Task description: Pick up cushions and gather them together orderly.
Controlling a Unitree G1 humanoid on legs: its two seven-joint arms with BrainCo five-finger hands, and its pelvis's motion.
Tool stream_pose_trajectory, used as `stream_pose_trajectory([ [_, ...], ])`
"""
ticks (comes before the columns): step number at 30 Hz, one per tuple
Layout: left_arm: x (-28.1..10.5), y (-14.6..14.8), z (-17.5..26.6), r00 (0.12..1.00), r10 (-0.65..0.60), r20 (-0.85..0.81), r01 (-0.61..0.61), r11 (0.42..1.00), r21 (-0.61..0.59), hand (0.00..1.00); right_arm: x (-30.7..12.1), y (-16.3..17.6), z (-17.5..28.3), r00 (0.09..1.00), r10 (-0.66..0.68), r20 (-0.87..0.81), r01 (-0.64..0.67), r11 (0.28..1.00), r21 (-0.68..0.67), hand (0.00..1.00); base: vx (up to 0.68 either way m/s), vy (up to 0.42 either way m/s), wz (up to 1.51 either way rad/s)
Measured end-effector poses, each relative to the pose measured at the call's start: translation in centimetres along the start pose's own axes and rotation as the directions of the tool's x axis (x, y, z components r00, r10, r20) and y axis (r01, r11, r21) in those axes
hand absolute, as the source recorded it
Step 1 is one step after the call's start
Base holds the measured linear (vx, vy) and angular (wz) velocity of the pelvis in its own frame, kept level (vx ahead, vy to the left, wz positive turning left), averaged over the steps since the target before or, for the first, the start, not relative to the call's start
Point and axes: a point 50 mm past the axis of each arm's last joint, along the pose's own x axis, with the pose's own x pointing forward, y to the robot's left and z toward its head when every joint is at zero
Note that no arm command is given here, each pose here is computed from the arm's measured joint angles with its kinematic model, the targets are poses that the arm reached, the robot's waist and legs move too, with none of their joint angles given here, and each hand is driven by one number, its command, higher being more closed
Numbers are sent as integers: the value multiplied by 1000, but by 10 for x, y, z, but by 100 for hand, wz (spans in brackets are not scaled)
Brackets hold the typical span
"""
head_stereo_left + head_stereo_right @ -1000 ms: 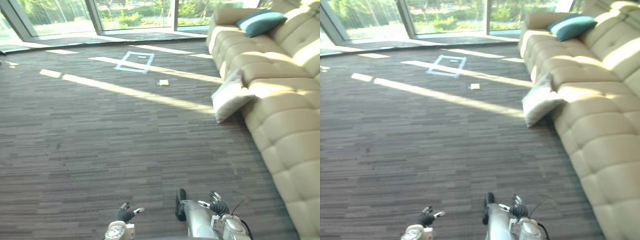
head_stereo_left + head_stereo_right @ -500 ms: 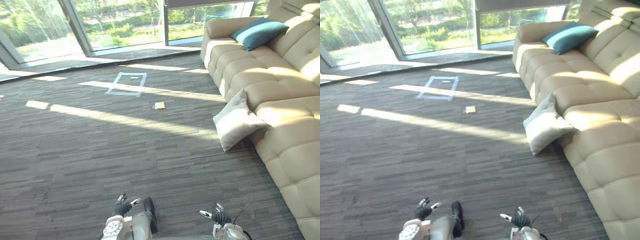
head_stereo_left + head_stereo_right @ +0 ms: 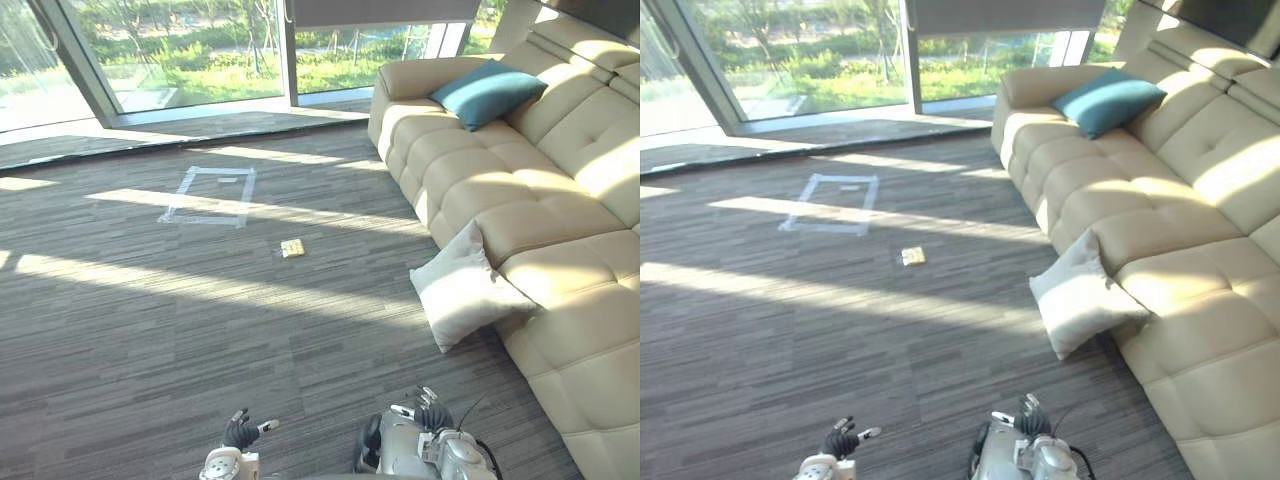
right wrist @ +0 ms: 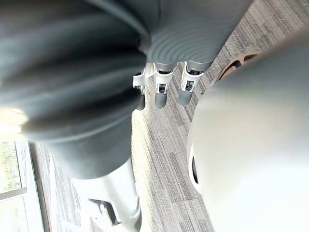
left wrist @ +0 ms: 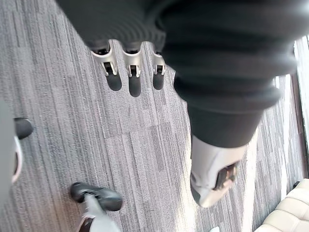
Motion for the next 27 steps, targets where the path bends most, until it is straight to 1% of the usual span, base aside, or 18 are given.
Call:
stream_pose_trajectory([
  [1,1,-12,1,1000,-23,-2,23,1000,-20,0,4,-7,12,1000,-12,28,12,999,-30,0,622,-166,-21],
  [2,2,-16,4,999,-36,8,36,999,-19,0,3,-10,11,1000,-18,26,19,999,-33,0,513,-207,-31],
  [4,2,-29,7,998,-64,17,65,998,-26,0,2,-16,11,999,-43,25,43,999,-1,0,522,-274,-13],
  [6,3,-31,13,997,-73,36,74,997,-19,0,1,-13,7,999,-37,9,37,999,4,0,398,-170,-19],
  [9,3,-33,18,996,-64,61,68,996,-61,0,-1,-8,-2,999,-34,-13,34,999,25,0,350,-123,-46],
  [14,3,-31,28,993,-38,108,50,993,-110,0,-3,-6,-9,998,-42,-43,44,998,39,0,289,-41,-103],
  [18,3,-31,33,991,-23,128,41,989,-145,0,-5,-5,-10,998,-48,-40,50,998,45,0,300,110,-119],
  [22,1,-34,28,993,-25,117,44,985,-168,0,-12,-8,-16,998,-59,-35,61,997,47,0,472,303,-126],
  [25,3,-24,24,996,-8,92,22,989,-147,0,-15,9,-28,997,-28,-66,34,995,89,0,402,288,-106],
  [27,3,-22,20,997,-5,73,15,990,-140,0,-14,10,-27,997,-22,-68,28,996,86,0,275,277,-106],
])
